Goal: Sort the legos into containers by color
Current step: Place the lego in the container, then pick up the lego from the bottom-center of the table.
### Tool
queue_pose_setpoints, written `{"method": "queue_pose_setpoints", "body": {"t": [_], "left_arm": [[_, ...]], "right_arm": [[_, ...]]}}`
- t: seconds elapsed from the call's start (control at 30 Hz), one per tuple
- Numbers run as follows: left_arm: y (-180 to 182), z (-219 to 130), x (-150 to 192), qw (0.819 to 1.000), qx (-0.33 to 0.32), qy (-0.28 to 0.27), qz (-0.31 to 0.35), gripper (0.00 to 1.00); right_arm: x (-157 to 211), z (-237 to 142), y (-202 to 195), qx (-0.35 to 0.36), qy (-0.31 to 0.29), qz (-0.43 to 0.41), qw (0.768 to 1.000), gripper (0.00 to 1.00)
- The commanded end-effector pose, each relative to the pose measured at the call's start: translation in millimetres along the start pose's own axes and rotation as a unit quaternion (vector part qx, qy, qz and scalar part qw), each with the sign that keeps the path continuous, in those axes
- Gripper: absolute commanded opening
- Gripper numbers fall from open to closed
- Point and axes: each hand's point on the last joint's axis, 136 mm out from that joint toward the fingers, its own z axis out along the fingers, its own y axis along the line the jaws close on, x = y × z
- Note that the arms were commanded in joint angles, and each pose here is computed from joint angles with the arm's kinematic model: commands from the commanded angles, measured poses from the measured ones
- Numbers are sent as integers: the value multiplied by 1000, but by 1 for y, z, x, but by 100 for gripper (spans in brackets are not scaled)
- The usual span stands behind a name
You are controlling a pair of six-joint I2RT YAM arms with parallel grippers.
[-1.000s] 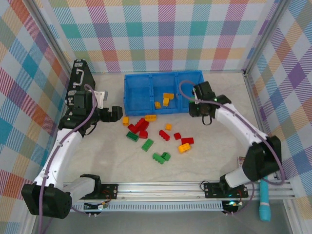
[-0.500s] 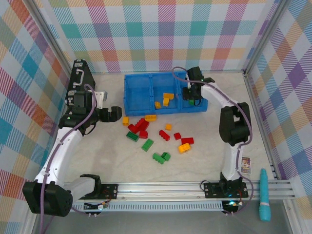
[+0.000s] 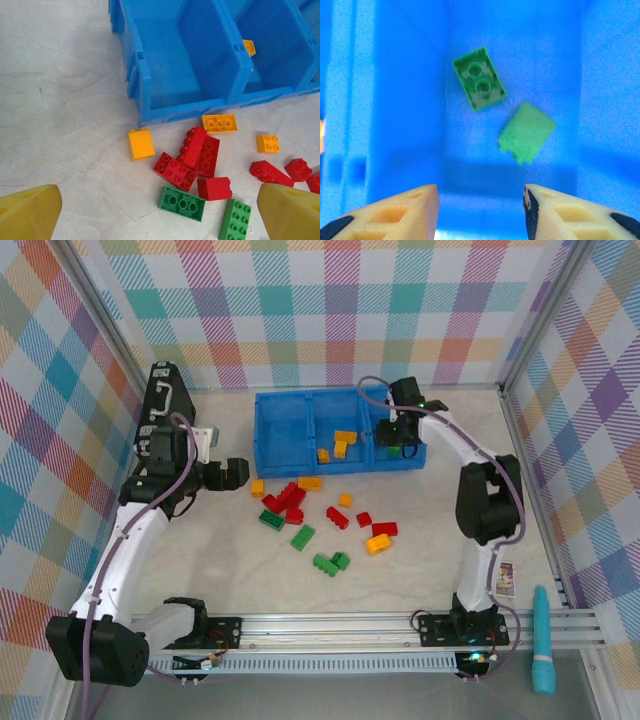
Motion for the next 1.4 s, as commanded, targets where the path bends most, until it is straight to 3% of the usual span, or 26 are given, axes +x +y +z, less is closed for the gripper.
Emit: {"method": "queue_pose_setpoints", "body": {"t": [0.0, 0.3, 0.47, 0.73, 0.9, 1.37], "left_arm": [[-2, -9, -6, 1000, 5, -21, 3, 100], [-4, -10, -8, 1000, 11, -24, 1, 100], [-6, -11, -7, 1000, 15, -24, -1, 100], [-2, -20, -2, 1000, -1, -31, 4, 100], [-1, -20, 0, 1000, -5, -28, 8, 100], [-2, -22, 0, 1000, -2, -28, 12, 100]], "right_arm": [[13, -49, 8, -26, -21, 15, 999, 51], [148, -81, 20, -3, 62, 135, 989, 58], [183, -93, 41, -21, 70, 224, 972, 61], [245, -83, 55, -24, 127, 368, 921, 65], [260, -76, 62, -18, 147, 385, 911, 67], [271, -49, 77, -13, 179, 368, 912, 68]]}}
